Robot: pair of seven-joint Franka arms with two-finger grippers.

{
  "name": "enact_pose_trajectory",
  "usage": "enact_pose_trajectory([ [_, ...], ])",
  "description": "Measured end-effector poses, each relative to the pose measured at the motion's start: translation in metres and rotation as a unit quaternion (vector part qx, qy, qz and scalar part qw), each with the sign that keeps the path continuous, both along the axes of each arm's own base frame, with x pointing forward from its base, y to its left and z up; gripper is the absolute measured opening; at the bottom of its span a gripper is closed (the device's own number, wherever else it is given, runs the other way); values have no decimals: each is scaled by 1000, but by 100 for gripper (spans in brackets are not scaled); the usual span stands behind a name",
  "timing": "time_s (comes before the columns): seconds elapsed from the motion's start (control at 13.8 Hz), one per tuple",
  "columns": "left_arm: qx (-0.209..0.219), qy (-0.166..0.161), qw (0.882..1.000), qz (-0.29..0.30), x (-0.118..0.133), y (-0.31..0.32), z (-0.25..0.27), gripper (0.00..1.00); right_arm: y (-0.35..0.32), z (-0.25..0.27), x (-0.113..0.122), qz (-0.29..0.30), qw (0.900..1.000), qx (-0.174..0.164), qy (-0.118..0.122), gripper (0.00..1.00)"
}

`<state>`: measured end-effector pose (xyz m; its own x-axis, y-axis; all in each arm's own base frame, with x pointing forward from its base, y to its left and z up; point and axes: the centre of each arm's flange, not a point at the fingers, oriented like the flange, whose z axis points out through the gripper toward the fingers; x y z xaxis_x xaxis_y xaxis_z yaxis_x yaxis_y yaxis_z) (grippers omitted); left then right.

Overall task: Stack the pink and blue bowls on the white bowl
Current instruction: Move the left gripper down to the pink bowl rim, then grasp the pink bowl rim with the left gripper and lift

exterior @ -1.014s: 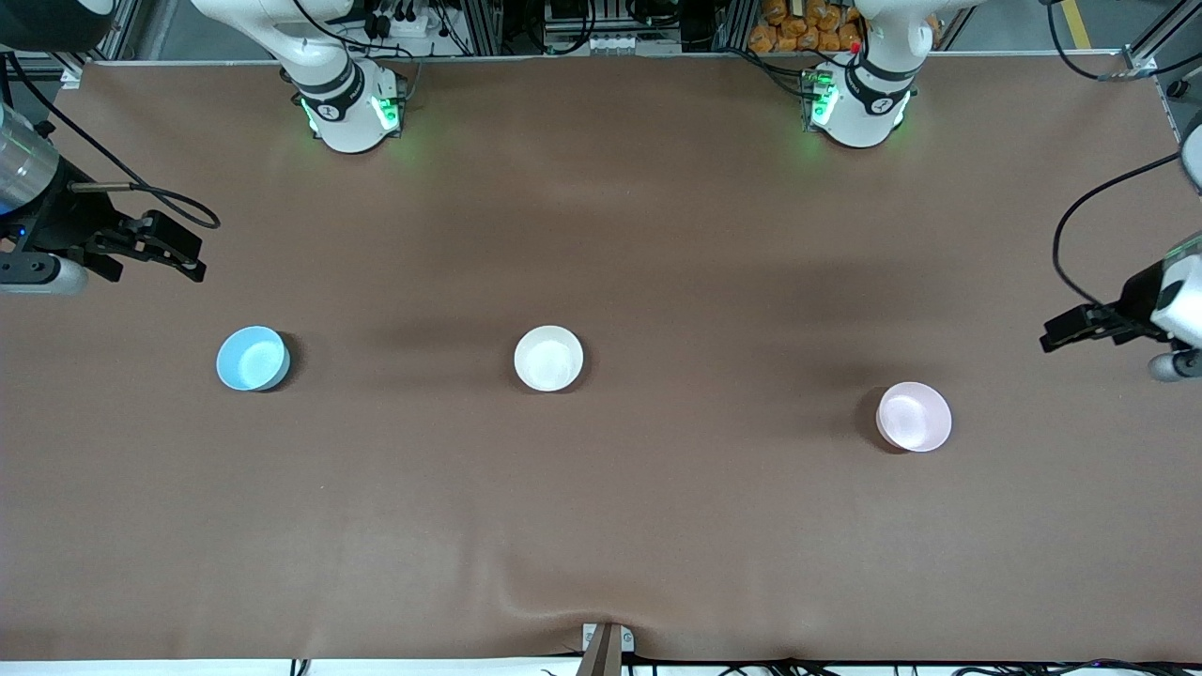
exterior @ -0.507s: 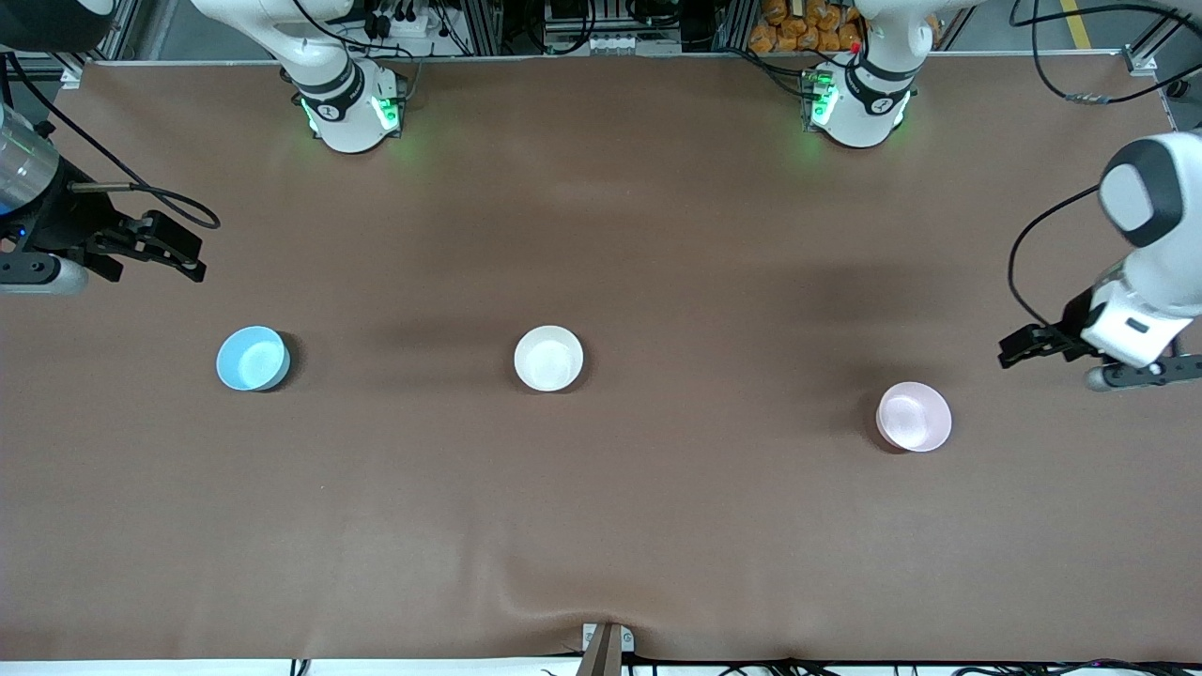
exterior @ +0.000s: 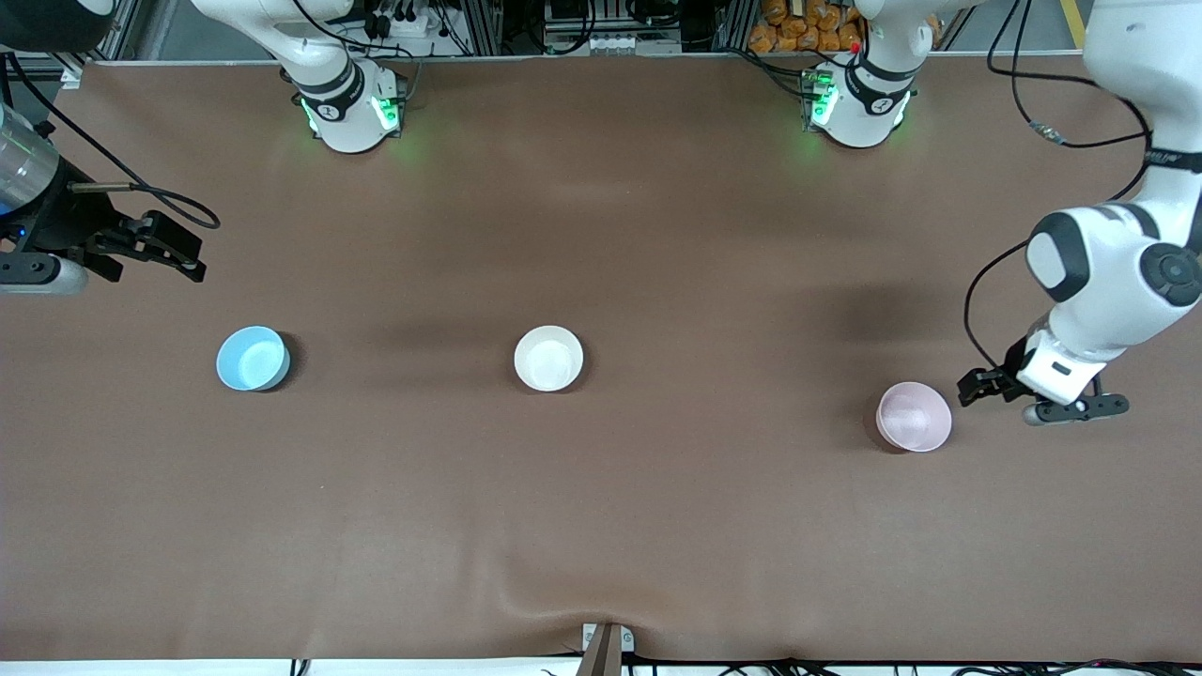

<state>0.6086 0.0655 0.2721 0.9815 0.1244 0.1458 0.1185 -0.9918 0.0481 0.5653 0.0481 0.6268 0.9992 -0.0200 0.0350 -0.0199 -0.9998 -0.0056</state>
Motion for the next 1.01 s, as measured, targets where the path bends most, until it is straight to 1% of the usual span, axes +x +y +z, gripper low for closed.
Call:
enact_pose_trajectory([
  [0.07,-5,0,1000,4,1,-1,-10,67,0,0,0,0,1000,0,0,100],
  [0.14,-7,0,1000,4,1,-3,-19,63,0,0,0,0,1000,0,0,100],
  [0.36,-11,7,1000,3,1,-6,-35,59,0,0,0,0,1000,0,0,100],
  [0.43,-12,10,1000,3,0,-7,-39,59,0,0,0,0,1000,0,0,100],
  [0.51,-12,13,1000,3,-1,-7,-43,53,0,0,0,0,1000,0,0,100],
  [0.58,-13,15,1000,3,-1,-7,-46,52,0,0,0,0,1000,0,0,100],
  [0.65,-13,17,1000,3,-2,-7,-49,48,0,0,0,0,1000,0,0,100],
  [0.8,-14,20,1000,3,-2,-7,-53,44,0,0,0,0,1000,0,0,100],
  [0.87,-14,22,1000,3,-3,-7,-55,39,0,0,0,0,1000,0,0,100],
  [0.94,-15,23,1000,3,-3,-7,-57,38,0,0,0,0,1000,0,0,100],
  [1.01,-15,23,1000,3,-3,-7,-58,31,0,0,0,0,1000,0,0,100],
])
